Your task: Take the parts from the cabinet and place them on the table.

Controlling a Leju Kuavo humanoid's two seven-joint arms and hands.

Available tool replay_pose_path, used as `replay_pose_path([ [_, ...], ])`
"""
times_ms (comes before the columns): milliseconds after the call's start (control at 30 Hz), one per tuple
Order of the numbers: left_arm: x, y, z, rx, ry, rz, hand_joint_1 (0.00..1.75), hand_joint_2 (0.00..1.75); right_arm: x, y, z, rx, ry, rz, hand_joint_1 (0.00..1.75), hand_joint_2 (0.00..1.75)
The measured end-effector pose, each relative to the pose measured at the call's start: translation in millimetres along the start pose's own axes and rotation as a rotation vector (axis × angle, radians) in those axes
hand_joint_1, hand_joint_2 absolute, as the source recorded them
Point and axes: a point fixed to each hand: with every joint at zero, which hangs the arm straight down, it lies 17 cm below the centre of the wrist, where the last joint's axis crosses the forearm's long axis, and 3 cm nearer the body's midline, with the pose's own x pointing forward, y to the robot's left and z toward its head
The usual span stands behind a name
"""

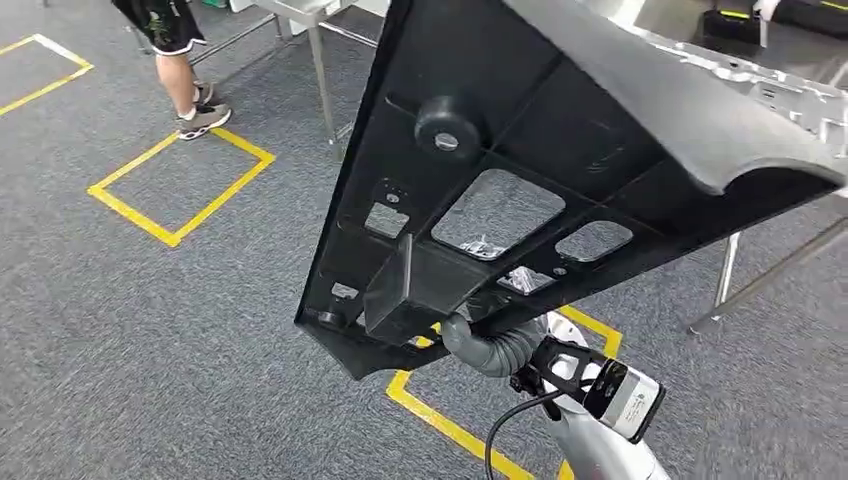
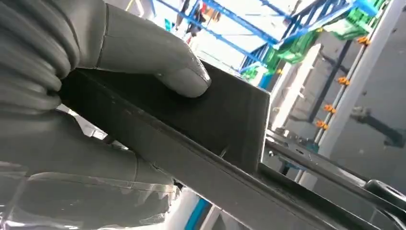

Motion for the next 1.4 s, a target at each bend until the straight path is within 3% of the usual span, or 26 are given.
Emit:
replay_pose_path([
  [900, 9, 37, -7, 0.071, -0.010, 0.017, 0.00, 1.75, -12, 5, 7, -0.009, 0.033, -0.038, 1.75, 1.75],
  [1400, 13, 35, -8, 0.066, -0.016, 0.021, 0.00, 1.75, -11, 7, 6, -0.012, 0.031, -0.048, 1.75, 1.75],
])
